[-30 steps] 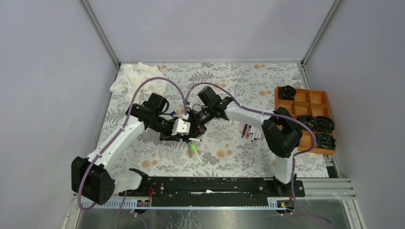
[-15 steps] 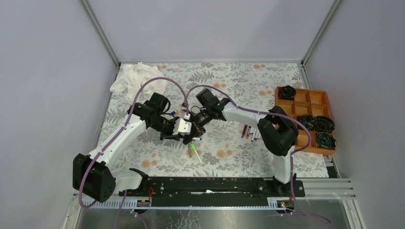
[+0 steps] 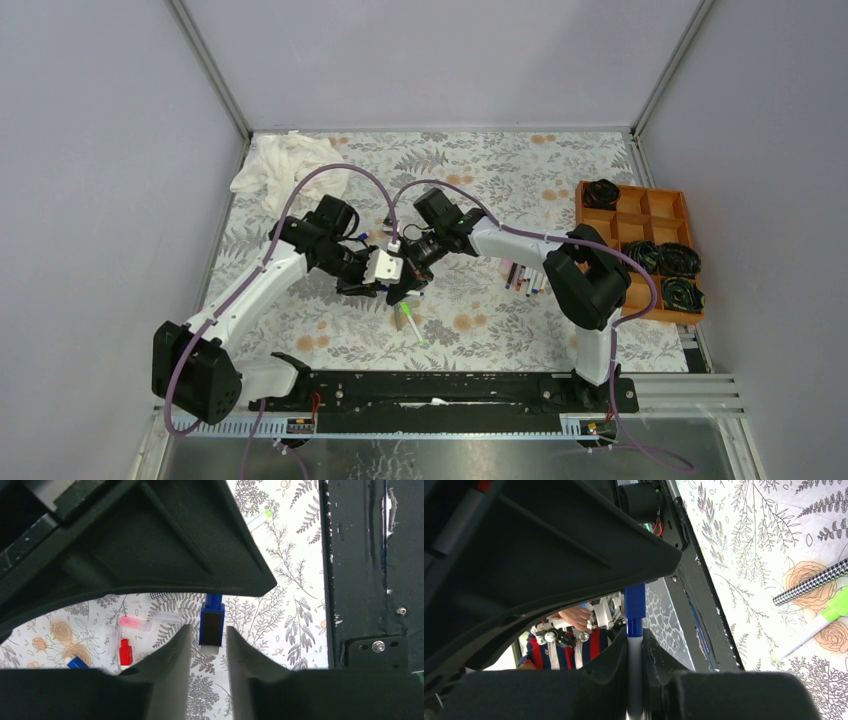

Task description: Open the pen caps

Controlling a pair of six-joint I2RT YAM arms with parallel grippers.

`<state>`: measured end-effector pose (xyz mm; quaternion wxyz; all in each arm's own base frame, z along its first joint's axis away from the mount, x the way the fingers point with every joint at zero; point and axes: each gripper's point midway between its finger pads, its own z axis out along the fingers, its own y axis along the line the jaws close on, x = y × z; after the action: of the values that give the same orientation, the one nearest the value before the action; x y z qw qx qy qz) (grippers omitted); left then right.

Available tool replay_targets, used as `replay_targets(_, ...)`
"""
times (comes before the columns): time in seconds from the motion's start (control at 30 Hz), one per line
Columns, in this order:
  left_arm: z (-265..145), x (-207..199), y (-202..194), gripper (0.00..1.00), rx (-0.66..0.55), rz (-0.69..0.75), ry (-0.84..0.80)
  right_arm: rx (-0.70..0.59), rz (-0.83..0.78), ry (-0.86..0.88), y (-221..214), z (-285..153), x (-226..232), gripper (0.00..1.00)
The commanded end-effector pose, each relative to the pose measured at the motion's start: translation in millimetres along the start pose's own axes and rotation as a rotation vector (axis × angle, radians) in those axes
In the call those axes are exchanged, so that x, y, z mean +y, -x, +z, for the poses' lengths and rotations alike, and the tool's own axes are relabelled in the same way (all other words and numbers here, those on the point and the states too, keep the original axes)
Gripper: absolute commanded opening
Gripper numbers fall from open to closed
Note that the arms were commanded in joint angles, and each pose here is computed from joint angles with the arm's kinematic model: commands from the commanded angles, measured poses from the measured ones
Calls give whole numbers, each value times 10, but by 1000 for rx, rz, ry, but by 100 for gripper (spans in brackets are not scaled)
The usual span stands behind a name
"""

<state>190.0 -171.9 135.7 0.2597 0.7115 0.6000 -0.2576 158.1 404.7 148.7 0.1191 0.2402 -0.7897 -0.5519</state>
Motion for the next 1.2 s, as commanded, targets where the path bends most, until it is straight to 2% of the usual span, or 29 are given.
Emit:
replay_targets(0.0, -43, 121, 31, 48, -6, -1, 57, -13, 40, 11, 1, -65, 115, 0)
replay_targets(0.07, -45, 121, 68, 56, -24, 8, 65, -11, 44, 13, 15, -55, 115, 0)
replay_targets(0.13, -44, 111, 93, 58, -38, 17, 65, -8, 48, 20, 22, -43, 116, 0)
replay_targets(0.5, 56, 21, 183, 52, -85, 21, 8, -14, 47, 74, 105, -16, 184, 0)
replay_targets(0.63, 46, 23, 227, 43, -96, 33, 9, -13, 52, 76, 123, -2, 168, 0)
replay_targets(0.77, 47, 20, 207, 19, -89, 46, 11, -16, 55, 76, 141, 8, 158, 0)
replay_targets(0.9, 43, 55, 36, 0, -5, 52, 25, -16, 55, 52, 101, -18, 115, 0)
replay_targets(1.17, -77, 196, -477, 0, 180, 64, 54, -18, 129, -59, -245, -248, -224, 0)
